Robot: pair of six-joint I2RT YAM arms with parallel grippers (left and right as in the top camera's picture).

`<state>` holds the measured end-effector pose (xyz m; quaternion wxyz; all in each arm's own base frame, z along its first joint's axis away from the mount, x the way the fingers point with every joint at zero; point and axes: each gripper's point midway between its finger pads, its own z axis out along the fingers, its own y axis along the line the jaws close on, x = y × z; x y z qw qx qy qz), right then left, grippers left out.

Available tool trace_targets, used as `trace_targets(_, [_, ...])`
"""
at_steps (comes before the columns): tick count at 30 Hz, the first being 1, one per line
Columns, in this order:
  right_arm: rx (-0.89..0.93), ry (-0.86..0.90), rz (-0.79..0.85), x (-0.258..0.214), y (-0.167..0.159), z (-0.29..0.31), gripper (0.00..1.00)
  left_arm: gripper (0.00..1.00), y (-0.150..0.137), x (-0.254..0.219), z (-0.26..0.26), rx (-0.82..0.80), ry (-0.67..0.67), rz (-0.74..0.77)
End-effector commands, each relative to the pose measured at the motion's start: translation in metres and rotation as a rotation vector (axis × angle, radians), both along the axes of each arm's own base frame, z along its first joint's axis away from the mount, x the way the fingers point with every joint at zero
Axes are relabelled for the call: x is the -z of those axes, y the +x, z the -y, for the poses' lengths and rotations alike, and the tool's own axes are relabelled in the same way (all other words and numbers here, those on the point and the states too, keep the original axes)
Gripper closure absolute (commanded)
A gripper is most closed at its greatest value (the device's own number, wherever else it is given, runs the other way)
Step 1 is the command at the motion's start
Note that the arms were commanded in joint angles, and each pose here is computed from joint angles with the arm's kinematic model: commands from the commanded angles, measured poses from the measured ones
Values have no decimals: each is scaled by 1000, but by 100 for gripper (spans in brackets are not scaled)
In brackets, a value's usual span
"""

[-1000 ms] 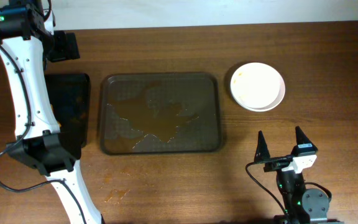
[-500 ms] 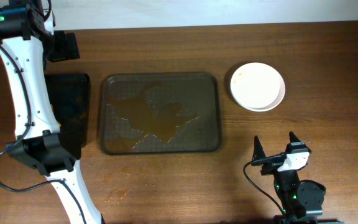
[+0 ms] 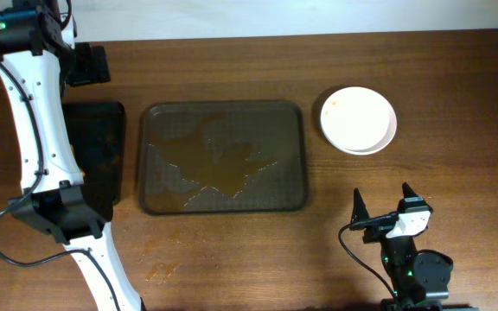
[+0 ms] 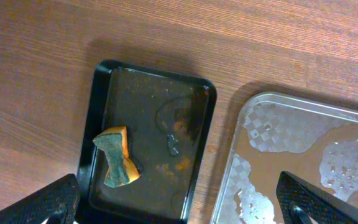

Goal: Clean dirty plates on tray and stack at the side

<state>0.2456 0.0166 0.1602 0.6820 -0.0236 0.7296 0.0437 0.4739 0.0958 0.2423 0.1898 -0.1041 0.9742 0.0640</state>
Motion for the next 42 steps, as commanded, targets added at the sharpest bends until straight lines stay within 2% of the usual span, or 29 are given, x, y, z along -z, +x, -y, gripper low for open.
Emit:
trace_targets(1, [-4, 0, -6, 3, 0, -1, 2, 1, -1, -6, 0, -1, -2, 17])
trace_targets(5, [-4, 0, -6, 3, 0, -1, 2, 1, 13, -38, 16, 53, -62, 239])
trace_targets(8, [-4, 0, -6, 3, 0, -1, 2, 1, 7, -46, 34, 229, -32, 404])
trace_targets(9, [-4, 0, -6, 3, 0, -1, 2, 1, -6, -46, 42, 331, 13, 465])
trace_targets(14, [-4, 0, -6, 3, 0, -1, 2, 1, -51, -44, 48, 438, 151, 583])
trace_targets(22, [-4, 0, -6, 3, 0, -1, 1, 1, -125, -20, 61, 438, 271, 866])
trace_targets(30, [-4, 0, -6, 3, 0, -1, 2, 1, -192, 26, 72, 451, 371, 1028])
trace_targets(36, [-4, 0, -6, 3, 0, -1, 2, 1, -212, 48, 88, 510, 434, 1133])
trace_targets(42, [-4, 0, -6, 3, 0, -1, 2, 1, -222, 72, 95, 589, 480, 1076])
